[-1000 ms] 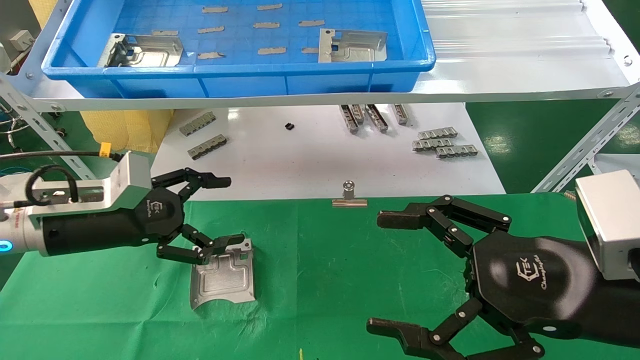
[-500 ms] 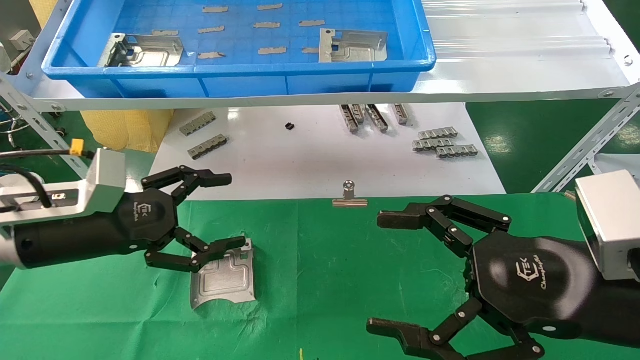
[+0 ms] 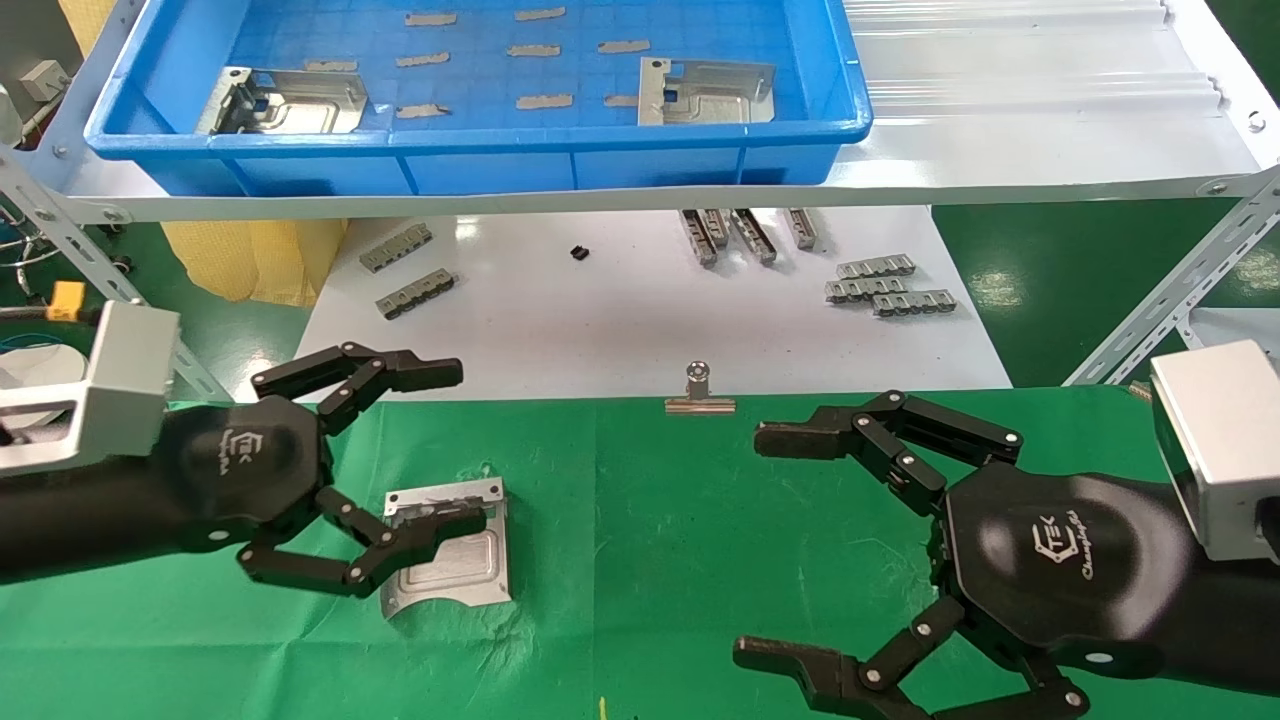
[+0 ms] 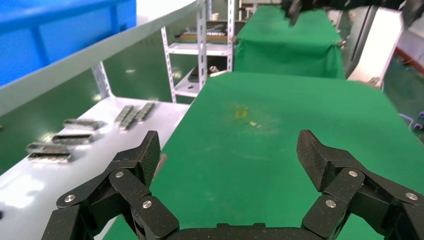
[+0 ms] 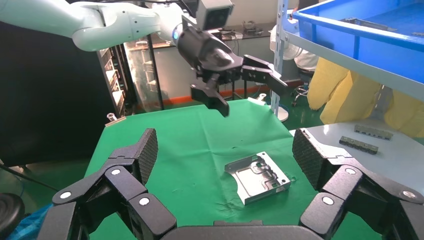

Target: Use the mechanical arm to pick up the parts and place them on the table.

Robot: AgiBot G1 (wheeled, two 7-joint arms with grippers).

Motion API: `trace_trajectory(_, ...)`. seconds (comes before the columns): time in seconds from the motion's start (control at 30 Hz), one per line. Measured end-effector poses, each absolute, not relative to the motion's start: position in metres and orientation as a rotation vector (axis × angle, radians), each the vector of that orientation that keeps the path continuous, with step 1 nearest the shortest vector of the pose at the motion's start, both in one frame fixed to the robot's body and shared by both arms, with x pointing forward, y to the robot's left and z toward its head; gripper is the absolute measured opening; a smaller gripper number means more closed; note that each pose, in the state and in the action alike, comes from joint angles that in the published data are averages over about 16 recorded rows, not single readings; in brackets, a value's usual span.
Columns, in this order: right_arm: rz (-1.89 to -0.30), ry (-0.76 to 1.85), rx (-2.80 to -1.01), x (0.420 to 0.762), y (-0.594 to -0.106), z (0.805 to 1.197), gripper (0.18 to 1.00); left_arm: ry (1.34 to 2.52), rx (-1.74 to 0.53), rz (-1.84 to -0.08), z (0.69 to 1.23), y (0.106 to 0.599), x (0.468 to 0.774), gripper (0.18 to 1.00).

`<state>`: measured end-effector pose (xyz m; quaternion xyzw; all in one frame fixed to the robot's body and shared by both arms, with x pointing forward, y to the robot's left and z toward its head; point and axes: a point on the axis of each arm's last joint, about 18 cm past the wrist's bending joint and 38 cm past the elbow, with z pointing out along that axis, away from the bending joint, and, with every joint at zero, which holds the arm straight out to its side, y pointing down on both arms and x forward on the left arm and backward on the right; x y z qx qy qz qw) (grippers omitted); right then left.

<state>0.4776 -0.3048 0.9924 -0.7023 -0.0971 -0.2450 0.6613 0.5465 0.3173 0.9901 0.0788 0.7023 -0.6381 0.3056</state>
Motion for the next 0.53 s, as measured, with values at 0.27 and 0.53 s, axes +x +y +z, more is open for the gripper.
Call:
trace_trajectory(0.27,-0.554,-0.22,-1.588,0.478,-0.305,0.992,1.0,1.878,0.238,-1.744,0.992,0.311,0.515,1.001)
trace_trajectory(0.53,-0.554,-0.22,-1.588,0.478,-0.305,0.992,1.0,1.897,0.257,-1.772,0.992,0.306,0.496,1.001)
